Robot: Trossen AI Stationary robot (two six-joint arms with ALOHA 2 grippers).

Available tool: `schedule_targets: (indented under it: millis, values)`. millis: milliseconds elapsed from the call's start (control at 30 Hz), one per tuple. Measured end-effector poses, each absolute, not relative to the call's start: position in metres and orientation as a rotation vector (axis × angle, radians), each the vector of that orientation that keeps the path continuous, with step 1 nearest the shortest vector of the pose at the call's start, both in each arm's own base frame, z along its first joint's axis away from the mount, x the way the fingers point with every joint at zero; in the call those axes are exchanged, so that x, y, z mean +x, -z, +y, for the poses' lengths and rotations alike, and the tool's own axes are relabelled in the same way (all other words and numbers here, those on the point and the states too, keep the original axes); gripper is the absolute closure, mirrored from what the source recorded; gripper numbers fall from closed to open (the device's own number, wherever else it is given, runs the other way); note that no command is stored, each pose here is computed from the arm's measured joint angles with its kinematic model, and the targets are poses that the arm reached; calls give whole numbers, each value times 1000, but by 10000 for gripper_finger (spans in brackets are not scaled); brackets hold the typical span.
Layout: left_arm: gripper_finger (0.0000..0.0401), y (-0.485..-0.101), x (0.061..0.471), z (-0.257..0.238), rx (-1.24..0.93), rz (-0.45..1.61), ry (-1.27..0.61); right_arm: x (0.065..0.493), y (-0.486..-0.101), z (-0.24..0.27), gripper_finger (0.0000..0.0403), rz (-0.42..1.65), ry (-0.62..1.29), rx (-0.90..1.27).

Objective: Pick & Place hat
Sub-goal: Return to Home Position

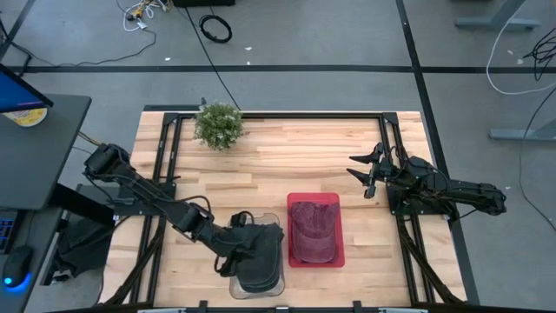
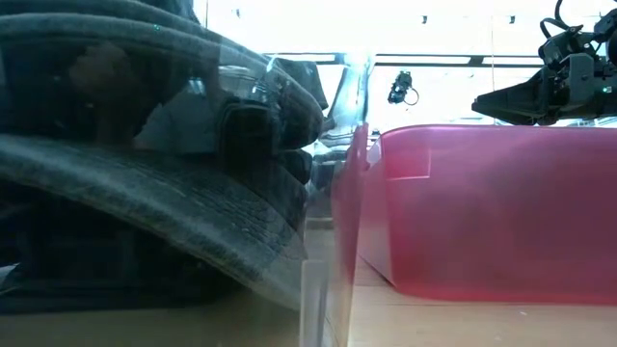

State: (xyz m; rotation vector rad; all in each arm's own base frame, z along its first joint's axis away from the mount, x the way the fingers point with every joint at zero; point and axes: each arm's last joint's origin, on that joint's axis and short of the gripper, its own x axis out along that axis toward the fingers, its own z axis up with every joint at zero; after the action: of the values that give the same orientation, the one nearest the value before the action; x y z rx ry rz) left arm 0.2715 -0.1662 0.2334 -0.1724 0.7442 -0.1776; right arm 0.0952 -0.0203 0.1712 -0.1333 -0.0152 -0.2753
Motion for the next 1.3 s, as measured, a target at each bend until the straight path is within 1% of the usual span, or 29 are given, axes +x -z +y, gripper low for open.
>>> schedule_targets:
  millis: [133,400,700,900,1133,1300]
  values:
    - [240,-233,276,-159,-126,735,170,95,-171,-20,204,-15,276,-134]
    - [240,-234,287,-138,-103,744,190,95,-171,-20,204,-15,275,-133]
    - [240,-229,298,-95,-62,808,81,95,-171,-20,204,-15,275,-133]
    - [240,-227,302,-78,-43,829,42,95,-171,-20,204,-15,275,-133]
    - [240,-227,304,-69,-56,848,167,95,-171,-20,204,-15,275,-133]
    - [240,-225,302,-65,-61,884,173,95,-171,-20,204,-15,276,-133]
